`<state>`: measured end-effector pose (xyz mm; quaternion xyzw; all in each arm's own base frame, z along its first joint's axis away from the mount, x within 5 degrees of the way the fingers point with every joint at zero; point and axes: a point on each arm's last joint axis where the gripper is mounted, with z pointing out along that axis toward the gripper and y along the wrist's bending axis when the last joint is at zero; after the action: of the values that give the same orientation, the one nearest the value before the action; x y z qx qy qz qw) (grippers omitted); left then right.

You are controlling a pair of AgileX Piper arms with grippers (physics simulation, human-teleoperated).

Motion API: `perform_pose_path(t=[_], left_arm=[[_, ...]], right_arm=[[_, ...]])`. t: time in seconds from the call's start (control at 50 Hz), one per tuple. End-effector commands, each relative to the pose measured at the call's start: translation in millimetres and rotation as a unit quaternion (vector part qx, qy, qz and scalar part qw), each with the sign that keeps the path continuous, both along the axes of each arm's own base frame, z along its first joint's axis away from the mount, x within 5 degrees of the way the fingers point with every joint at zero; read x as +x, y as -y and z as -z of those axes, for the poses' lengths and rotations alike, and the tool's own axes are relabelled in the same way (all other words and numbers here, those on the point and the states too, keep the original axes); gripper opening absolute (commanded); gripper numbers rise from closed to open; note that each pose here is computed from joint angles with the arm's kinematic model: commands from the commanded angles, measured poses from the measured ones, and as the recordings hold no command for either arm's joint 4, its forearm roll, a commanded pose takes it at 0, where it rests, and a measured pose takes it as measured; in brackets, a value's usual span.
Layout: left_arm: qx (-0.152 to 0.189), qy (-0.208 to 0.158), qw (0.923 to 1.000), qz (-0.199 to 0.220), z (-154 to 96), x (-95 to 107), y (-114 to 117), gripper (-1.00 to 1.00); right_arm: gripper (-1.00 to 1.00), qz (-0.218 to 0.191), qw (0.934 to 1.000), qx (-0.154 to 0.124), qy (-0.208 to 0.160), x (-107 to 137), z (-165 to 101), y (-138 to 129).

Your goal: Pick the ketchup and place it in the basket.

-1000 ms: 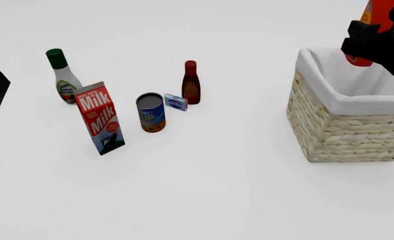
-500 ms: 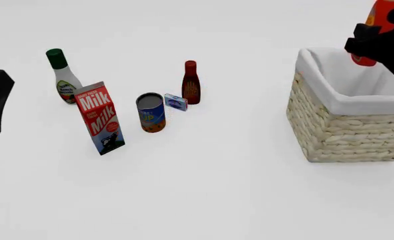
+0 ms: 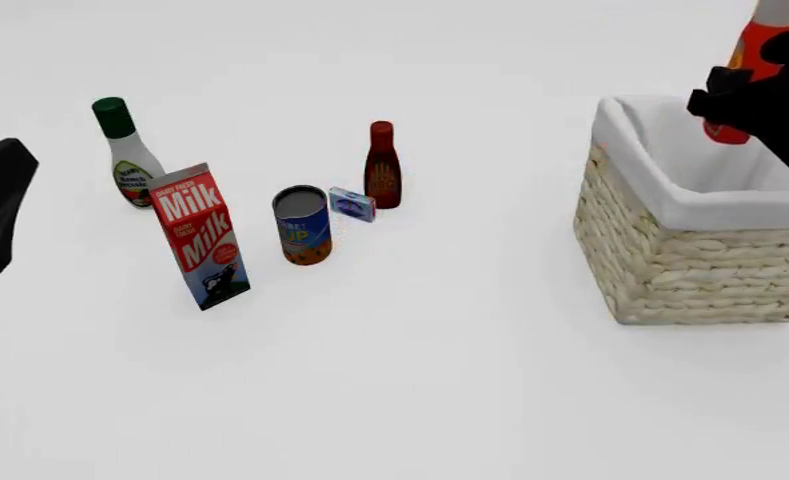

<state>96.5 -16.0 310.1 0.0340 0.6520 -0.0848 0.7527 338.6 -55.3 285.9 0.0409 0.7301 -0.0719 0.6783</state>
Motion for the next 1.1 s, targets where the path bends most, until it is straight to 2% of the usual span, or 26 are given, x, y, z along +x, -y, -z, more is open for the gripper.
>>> perform_pose_path(t=[0.02,0.5,1.1], left_arm=[[0.0,-0.001,1.0,0.002,0.9,1.0,0.5,1.0],[-0.002,0.004,1.0,0.003,0.1,-1.7,0.2,1.0],[-0.002,0.007,1.0,0.001,-0.9,-3.7,-0.4,1.0]], right_arm=[[-1.0,0.015,0.9998,0.007,-0.011,8.1,9.4,11.6],[-1.0,0.031,0.9987,0.002,-0.041,17.3,25.2,26.2],[-1.0,0.032,0.9969,0.0,-0.072,26.2,50.7,30.2]])
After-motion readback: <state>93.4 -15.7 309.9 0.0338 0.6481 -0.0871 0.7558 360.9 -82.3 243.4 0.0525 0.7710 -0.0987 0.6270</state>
